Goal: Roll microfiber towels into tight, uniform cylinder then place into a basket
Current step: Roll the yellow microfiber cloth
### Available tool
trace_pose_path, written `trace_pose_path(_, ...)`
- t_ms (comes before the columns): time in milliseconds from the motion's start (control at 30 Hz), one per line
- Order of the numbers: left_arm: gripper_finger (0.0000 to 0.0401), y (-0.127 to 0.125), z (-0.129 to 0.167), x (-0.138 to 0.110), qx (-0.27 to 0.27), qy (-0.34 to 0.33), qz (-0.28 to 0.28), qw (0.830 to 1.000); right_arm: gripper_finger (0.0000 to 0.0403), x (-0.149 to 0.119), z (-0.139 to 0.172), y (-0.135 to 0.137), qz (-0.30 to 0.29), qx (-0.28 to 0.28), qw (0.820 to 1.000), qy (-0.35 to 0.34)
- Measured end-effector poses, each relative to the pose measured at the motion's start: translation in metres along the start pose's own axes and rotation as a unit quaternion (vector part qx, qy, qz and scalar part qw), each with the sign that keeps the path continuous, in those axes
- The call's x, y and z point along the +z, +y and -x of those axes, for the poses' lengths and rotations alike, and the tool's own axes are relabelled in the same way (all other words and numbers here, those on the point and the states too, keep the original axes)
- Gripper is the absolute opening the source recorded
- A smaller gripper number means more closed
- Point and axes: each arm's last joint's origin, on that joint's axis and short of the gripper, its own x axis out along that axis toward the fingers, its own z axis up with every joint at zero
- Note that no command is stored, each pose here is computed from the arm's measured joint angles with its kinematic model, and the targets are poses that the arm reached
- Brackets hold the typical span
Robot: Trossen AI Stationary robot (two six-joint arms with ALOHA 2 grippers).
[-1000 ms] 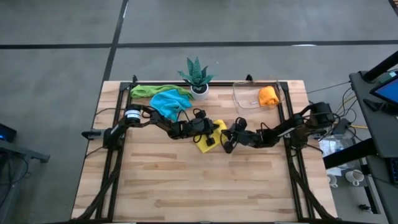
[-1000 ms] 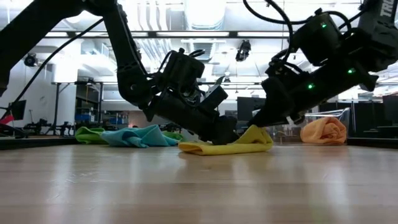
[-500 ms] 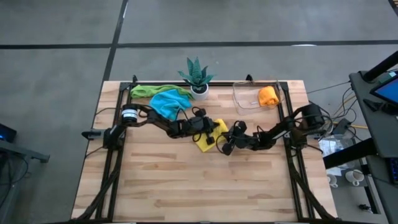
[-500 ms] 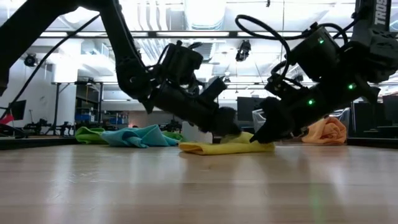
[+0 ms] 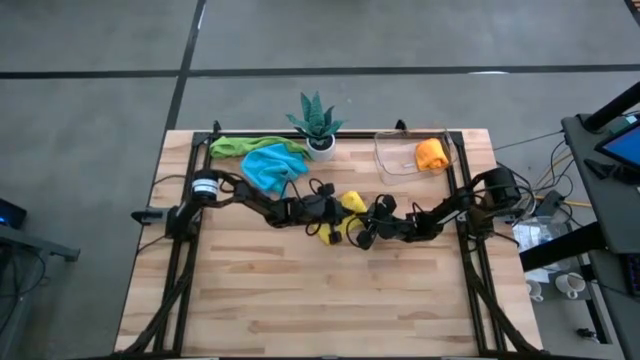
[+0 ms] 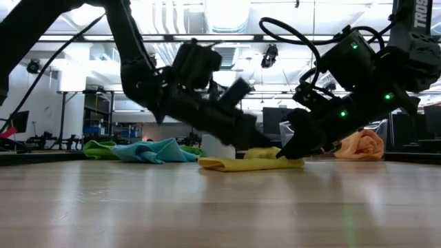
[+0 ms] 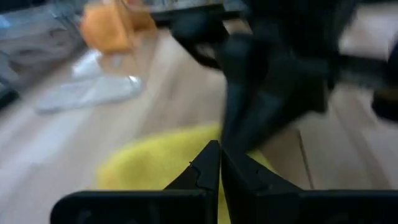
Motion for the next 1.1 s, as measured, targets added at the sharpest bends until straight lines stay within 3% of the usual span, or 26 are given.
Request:
trace_pose_path(333, 0.0000, 0.010, -0.007, -0.025, 0.090, 0.041, -0.006, 0.995, 0.0008, -0.001, 0.000, 0.000, -0.001, 0.006, 1.000, 0.008)
trace_pose_path(600, 0.0000, 0.016, 0.006, -0.023, 0.113, 0.056, -0.060, 0.990, 0.0008, -0.004, 0.001, -0.001, -0.003, 0.015, 1.000, 0.025)
trace_pose_path(800, 0.0000, 0.022, 0.018, -0.013, 0.172, 0.070, -0.099, 0.978, 0.0008, -0.005, 0.001, -0.001, -0.002, 0.018, 0.999, 0.028)
trace_pose_path(933, 0.0000, 0.020, 0.019, -0.006, 0.159, 0.056, -0.094, 0.981, 0.0008, -0.005, 0.001, -0.001, -0.002, 0.019, 0.999, 0.029)
trace_pose_path(1100, 0.0000, 0.007, 0.020, 0.010, 0.088, 0.015, -0.077, 0.993, 0.0008, -0.005, 0.001, -0.001, -0.002, 0.019, 0.999, 0.029)
